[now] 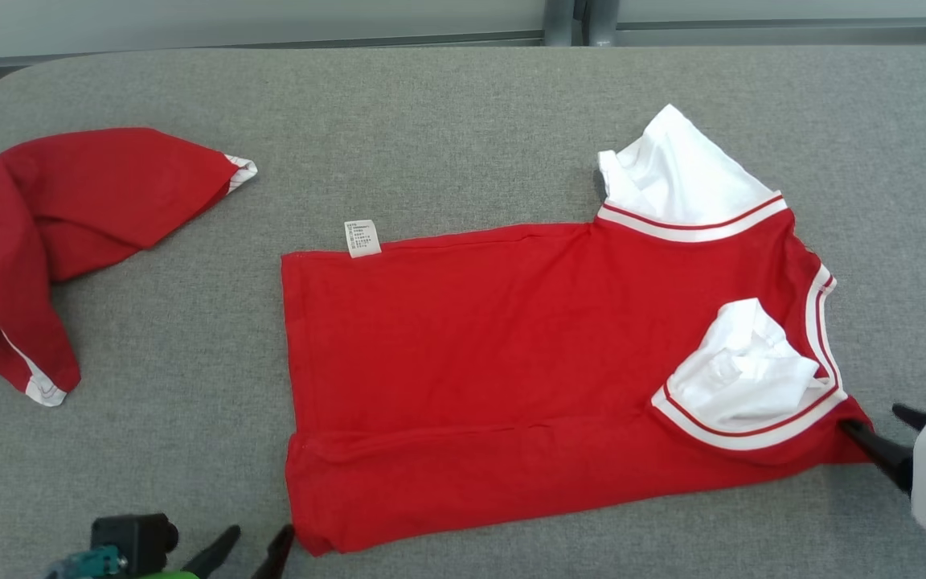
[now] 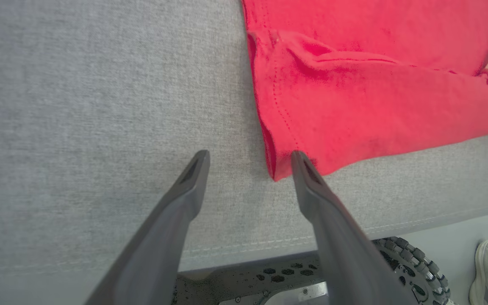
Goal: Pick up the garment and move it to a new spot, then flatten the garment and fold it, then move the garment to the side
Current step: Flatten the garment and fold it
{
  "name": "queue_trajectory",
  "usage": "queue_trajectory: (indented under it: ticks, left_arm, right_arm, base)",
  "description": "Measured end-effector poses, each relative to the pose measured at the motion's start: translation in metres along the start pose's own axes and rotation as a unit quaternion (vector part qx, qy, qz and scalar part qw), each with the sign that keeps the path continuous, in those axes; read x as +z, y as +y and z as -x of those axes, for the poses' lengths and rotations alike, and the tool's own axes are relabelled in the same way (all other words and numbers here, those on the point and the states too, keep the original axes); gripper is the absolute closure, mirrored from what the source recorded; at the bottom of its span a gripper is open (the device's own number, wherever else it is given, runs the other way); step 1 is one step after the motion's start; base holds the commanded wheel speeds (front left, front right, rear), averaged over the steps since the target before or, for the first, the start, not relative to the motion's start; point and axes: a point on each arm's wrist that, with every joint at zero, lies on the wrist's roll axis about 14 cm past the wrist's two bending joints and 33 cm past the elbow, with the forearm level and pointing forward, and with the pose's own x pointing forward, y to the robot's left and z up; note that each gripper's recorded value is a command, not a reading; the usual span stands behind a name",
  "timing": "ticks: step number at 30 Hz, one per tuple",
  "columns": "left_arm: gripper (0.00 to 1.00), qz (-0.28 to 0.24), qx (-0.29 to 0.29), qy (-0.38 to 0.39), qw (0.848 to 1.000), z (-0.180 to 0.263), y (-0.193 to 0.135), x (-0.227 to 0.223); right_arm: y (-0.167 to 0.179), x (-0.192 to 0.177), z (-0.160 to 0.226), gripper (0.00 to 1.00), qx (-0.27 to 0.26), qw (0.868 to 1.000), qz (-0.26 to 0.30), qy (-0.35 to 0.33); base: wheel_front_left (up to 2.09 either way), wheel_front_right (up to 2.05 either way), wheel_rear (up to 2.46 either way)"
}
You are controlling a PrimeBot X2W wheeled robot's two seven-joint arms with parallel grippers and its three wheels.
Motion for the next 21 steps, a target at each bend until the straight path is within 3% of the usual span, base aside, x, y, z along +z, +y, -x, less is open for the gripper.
queue_trajectory:
  ticks: [7,10,13,16,21]
  left_arm:
    - [0.0,-0.05,-0.002,-0.068,0.996,-0.009,0.001,0.078]
    - [0.0,-0.072,-0.023,-0.082,0.994,-0.035,-0.008,0.123]
    - [0.0,-0.088,-0.028,-0.065,0.994,-0.062,-0.009,0.141]
    - [0.0,-0.107,-0.032,-0.033,0.993,-0.089,-0.009,0.145]
    - [0.0,-0.131,-0.023,0.021,0.991,-0.122,0.004,0.145]
  right_arm:
    - [-0.008,0.107,0.003,0.0,-0.019,0.992,0.058,-0.113]
    - [0.0,0.159,-0.017,0.0,-0.015,0.987,0.085,-0.133]
    - [0.004,0.194,-0.037,0.0,-0.021,0.984,0.108,-0.137]
    - [0.009,0.217,-0.064,0.0,-0.019,0.984,0.117,-0.129]
    - [0.015,0.224,-0.116,0.0,-0.013,0.989,0.119,-0.083]
  base:
    - [0.0,0.0,0.0]
    - [0.0,0.0,0.0]
    - [0.0,0.0,0.0]
    - [0.0,0.0,0.0]
    - [0.0,0.0,0.0]
